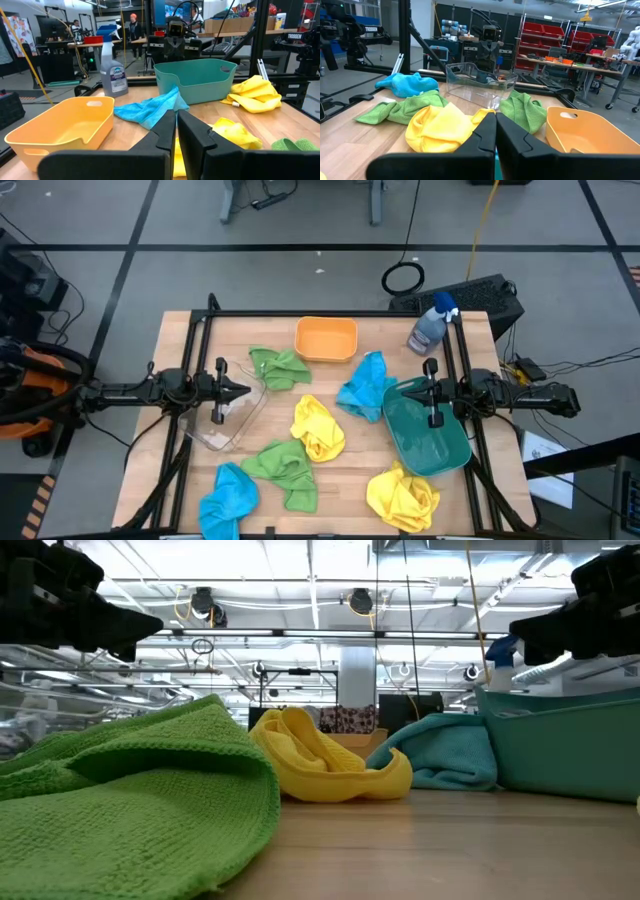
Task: Sort microfiber towel by color & place in baskets
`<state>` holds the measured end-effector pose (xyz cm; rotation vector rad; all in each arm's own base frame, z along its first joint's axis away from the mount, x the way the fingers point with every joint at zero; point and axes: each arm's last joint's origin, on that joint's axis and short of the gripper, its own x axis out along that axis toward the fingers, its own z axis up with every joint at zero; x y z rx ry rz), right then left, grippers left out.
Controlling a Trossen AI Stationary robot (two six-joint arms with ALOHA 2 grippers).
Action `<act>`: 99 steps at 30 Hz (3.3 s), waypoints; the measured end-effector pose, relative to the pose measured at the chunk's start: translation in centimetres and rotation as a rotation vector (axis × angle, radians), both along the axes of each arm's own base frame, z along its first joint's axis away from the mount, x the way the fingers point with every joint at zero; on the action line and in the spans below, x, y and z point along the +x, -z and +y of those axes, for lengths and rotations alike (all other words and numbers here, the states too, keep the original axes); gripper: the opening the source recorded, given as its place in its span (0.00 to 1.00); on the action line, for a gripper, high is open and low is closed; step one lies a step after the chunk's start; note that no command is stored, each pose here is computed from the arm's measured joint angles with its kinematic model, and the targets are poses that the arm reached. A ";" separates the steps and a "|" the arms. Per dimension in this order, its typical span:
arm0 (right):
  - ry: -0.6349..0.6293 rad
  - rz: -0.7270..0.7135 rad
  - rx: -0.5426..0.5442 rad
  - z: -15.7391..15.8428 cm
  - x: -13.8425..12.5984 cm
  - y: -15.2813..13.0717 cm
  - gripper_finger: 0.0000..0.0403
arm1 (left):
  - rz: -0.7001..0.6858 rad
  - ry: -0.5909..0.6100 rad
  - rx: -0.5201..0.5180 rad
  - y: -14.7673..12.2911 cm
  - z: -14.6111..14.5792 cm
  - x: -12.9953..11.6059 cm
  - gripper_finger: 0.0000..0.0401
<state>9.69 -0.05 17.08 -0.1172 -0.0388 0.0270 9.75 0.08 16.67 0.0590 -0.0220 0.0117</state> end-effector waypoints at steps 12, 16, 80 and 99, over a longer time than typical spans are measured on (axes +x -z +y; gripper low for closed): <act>0.000 0.000 0.000 0.0 0.0 0.0 0.00 | 0.000 0.000 0.000 0.0 0.0 0.0 0.07; 0.000 0.000 0.000 0.0 0.0 0.0 0.00 | 0.000 0.000 0.000 0.0 0.0 0.0 0.07; -0.003 0.008 0.130 0.0 0.0 0.0 0.00 | 0.073 -0.030 -0.025 -17.0 0.1 -0.2 0.07; -0.005 0.003 0.138 0.0 0.0 0.0 0.00 | 0.184 -0.114 0.066 -21.0 0.4 5.1 0.07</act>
